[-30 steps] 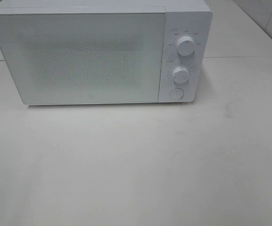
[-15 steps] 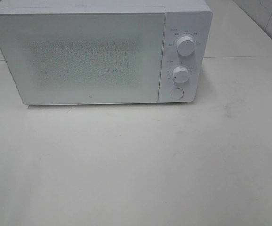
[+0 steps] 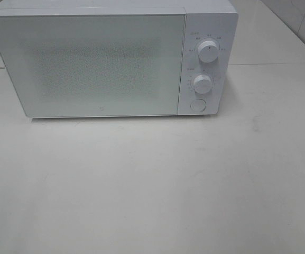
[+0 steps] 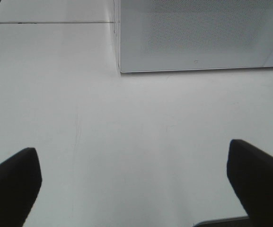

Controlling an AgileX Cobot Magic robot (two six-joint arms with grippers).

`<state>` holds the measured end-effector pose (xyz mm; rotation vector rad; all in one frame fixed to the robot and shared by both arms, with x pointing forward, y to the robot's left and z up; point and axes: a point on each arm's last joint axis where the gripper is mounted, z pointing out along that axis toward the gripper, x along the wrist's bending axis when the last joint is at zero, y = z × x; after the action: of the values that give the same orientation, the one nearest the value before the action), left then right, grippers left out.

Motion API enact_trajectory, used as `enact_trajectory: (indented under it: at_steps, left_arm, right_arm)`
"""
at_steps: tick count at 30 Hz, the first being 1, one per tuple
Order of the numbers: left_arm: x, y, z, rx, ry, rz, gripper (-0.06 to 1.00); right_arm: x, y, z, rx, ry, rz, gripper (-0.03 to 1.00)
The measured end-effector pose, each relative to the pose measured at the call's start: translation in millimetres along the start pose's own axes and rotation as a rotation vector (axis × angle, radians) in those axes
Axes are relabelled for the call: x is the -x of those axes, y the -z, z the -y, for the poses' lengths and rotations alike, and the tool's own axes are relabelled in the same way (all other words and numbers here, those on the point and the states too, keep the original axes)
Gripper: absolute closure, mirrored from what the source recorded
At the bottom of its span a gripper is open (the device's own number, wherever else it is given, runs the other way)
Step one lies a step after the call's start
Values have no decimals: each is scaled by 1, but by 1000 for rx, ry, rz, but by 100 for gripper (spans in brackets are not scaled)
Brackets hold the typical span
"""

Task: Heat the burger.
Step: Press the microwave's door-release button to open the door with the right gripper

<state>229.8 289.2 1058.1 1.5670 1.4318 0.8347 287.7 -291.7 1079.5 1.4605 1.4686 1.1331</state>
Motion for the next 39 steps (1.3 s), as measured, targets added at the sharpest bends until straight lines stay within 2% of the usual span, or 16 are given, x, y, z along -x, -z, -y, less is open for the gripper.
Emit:
enact_trajectory:
  at_steps: [8,21,30,39]
  left_arm:
    - [0,0,0,0,0,0,-5]
    - [0,0,0,0,0,0,-5]
    - [0,0,0,0,0,0,-5]
    - [0,0,0,0,0,0,-5]
  right_arm:
    - [5,-38,-7,34,-18,22,21]
    - [13,-99,-8,17,-31,61,21]
    - [19,-140,-8,64,-64,91,21]
    - [23,-169,5,9,-111,107,21]
